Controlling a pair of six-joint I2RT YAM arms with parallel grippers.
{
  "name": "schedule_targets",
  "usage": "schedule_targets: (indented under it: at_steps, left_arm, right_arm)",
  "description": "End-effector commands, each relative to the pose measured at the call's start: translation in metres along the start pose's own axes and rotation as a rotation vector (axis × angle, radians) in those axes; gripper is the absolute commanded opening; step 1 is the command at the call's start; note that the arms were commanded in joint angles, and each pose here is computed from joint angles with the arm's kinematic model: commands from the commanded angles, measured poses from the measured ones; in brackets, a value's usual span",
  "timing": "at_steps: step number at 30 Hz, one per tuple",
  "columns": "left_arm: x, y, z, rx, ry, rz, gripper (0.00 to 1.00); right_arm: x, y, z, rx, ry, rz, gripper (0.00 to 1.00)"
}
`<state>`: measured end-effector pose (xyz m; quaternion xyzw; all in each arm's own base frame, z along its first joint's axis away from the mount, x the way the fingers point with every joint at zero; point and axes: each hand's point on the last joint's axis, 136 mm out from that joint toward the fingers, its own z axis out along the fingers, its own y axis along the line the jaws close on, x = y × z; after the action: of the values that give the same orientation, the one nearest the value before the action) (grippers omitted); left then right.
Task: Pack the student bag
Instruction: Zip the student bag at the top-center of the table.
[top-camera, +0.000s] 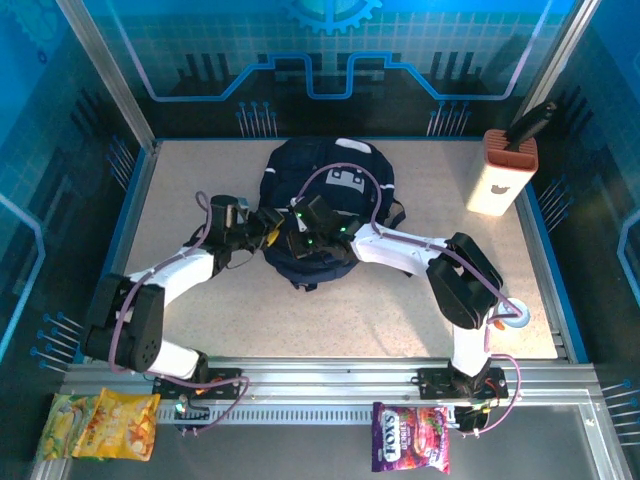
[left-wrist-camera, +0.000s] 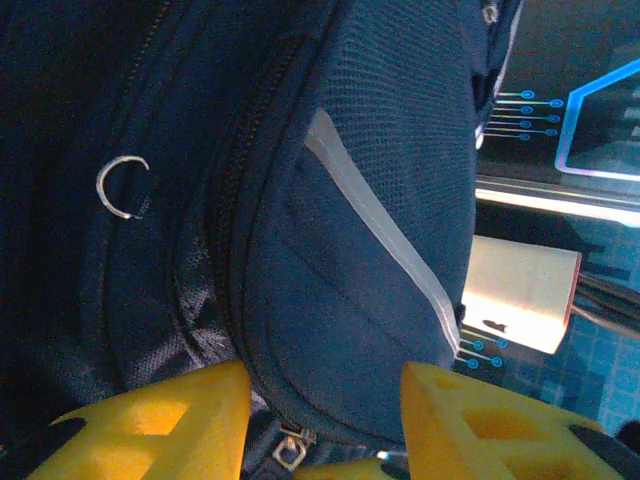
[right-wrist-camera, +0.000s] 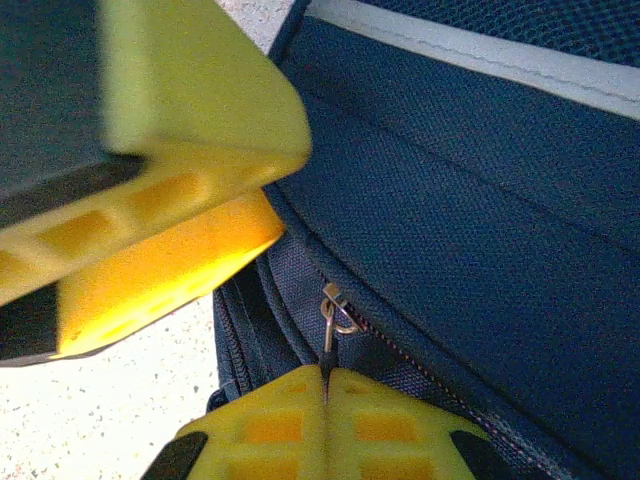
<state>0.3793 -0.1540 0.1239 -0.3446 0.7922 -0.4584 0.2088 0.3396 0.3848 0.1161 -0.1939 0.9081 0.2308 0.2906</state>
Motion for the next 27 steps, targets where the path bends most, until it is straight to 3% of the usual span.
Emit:
schedule_targets:
  at_steps: [1, 19, 27]
  left_arm:
    - [-0.002, -0.007, 0.002, 0.047, 0.009, -0.027, 0.44]
    - [-0.011, 0.021, 0.012, -0.043, -0.041, -0.119, 0.37]
    - [-0.015, 0.005, 0.016, -0.012, -0.028, -0.086, 0.02]
  right_arm:
    - [-0.008, 0.026, -0.010, -0.095, -0.033, -0.008, 0.00]
    - [0.001, 0.009, -0.008, -0.016, -0.020, 0.015, 0.00]
    - [0.012, -0.016, -0.013, 0.121, -0.002, 0.021, 0.00]
